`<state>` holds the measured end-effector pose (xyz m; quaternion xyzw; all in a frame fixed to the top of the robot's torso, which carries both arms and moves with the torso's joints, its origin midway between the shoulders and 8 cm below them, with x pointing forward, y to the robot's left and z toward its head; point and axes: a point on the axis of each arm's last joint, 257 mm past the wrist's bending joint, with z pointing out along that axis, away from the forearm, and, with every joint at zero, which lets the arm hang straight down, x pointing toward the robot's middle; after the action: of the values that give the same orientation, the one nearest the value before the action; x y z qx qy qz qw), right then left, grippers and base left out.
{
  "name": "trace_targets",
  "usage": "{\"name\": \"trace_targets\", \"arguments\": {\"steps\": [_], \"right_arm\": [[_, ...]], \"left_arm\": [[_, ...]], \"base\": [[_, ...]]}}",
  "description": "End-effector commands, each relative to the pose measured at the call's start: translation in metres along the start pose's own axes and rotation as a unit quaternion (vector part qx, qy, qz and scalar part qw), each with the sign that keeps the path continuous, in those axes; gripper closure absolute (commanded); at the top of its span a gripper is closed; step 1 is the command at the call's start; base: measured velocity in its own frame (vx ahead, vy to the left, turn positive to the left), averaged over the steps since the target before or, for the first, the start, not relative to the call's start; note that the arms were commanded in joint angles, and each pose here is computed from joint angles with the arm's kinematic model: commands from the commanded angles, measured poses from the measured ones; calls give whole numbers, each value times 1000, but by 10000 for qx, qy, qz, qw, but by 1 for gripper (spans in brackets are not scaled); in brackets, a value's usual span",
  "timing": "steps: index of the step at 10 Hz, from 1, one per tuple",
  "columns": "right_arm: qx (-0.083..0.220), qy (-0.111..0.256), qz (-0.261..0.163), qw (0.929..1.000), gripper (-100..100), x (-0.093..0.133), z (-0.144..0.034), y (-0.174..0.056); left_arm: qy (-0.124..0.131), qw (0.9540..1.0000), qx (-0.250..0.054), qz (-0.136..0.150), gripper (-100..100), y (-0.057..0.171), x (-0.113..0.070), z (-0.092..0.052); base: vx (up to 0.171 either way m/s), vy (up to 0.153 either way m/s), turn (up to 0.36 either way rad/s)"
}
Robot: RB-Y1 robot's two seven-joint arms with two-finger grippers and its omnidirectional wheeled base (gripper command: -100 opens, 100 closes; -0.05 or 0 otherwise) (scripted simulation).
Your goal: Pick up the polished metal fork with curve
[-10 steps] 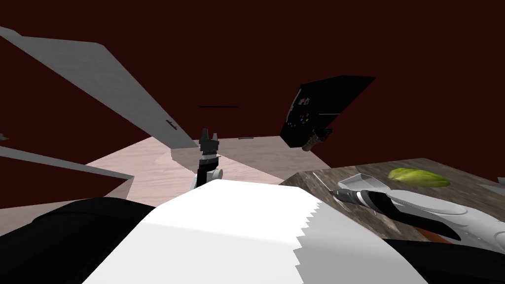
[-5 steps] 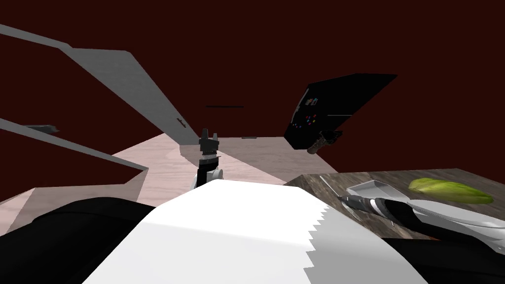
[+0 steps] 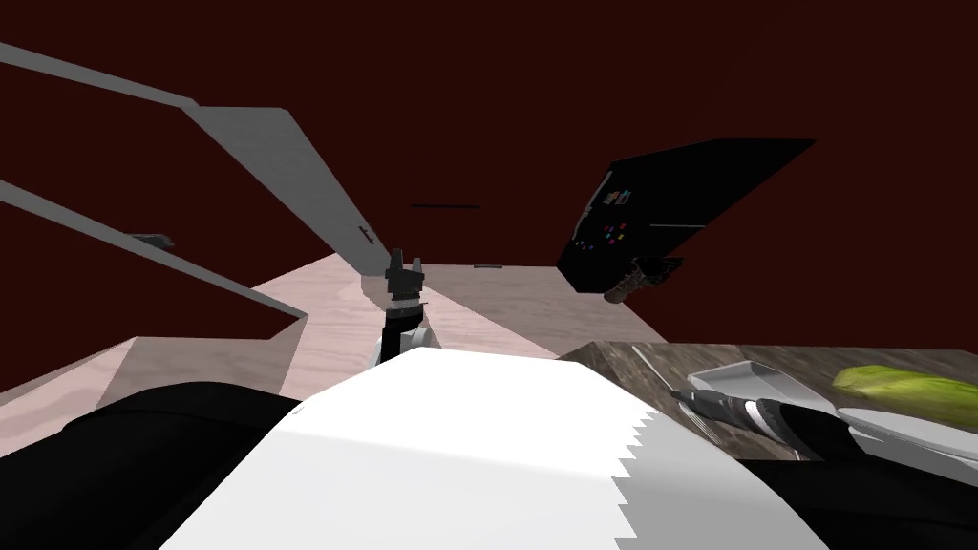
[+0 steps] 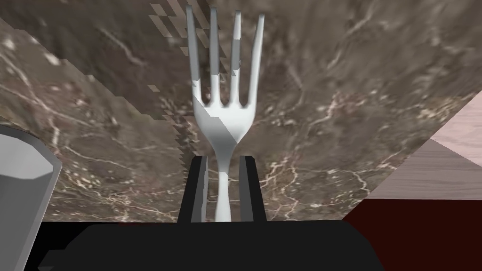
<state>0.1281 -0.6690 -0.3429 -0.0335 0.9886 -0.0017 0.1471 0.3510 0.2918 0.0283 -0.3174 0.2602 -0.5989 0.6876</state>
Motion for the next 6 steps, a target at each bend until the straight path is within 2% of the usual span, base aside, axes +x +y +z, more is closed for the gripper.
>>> {"name": "trace_targets", "arguments": {"steps": [1, 2, 3, 4, 6], "right_arm": [[3, -77, 77, 9999, 100, -2, -3, -1], [75, -48, 79, 9999, 100, 10, -11, -11], [68, -117, 165, 9998, 100, 7, -11, -10], [147, -115, 183, 9997, 100, 17, -19, -20], [136, -139, 211, 9996, 100, 16, -16, -18]], "left_arm": [[0, 10000, 0, 0, 0, 0, 0, 0], [0, 10000, 0, 0, 0, 0, 0, 0], [0, 10000, 0, 0, 0, 0, 0, 0], [0, 10000, 0, 0, 0, 0, 0, 0], [0, 10000, 0, 0, 0, 0, 0, 0]], "base": [[-11, 10, -15], [-20, 25, 163], [-21, 24, 87], [-22, 41, 158], [-15, 20, 39]]}}
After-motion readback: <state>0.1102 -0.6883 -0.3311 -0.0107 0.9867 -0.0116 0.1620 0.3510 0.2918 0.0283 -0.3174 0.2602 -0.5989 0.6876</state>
